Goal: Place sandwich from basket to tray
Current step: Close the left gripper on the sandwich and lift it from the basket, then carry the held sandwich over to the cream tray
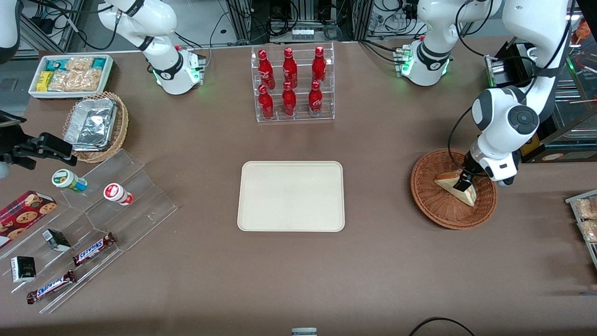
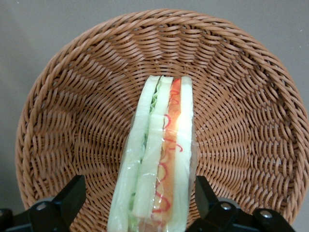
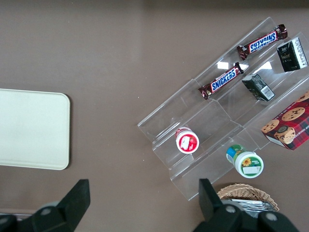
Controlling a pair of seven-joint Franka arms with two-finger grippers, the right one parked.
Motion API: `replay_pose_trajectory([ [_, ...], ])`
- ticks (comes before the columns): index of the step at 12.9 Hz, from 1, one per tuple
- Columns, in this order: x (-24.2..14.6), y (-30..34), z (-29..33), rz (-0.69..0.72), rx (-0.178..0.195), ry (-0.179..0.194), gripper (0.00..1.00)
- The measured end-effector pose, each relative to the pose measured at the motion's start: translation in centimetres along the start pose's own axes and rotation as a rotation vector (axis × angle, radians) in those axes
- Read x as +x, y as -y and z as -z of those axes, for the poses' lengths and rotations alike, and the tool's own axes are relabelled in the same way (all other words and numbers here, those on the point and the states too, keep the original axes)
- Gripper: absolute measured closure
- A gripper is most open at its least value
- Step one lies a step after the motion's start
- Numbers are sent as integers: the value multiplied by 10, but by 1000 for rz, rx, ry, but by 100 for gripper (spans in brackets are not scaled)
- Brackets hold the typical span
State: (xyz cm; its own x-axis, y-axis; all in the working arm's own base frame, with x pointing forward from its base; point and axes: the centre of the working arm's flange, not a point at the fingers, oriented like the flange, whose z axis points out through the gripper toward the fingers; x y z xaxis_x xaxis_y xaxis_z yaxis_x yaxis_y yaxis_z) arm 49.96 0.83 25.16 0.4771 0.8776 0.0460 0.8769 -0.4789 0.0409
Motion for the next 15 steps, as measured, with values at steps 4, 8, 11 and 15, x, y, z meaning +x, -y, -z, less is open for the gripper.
replay_pose_trajectory([
  [4, 0, -6, 4, 34, -27, -12, 46],
  [8, -15, -31, 58, -19, 10, -3, 69],
  [11, -67, -85, 159, -145, 94, 22, 81],
  [15, -153, -135, 245, -337, 36, 1, 83],
])
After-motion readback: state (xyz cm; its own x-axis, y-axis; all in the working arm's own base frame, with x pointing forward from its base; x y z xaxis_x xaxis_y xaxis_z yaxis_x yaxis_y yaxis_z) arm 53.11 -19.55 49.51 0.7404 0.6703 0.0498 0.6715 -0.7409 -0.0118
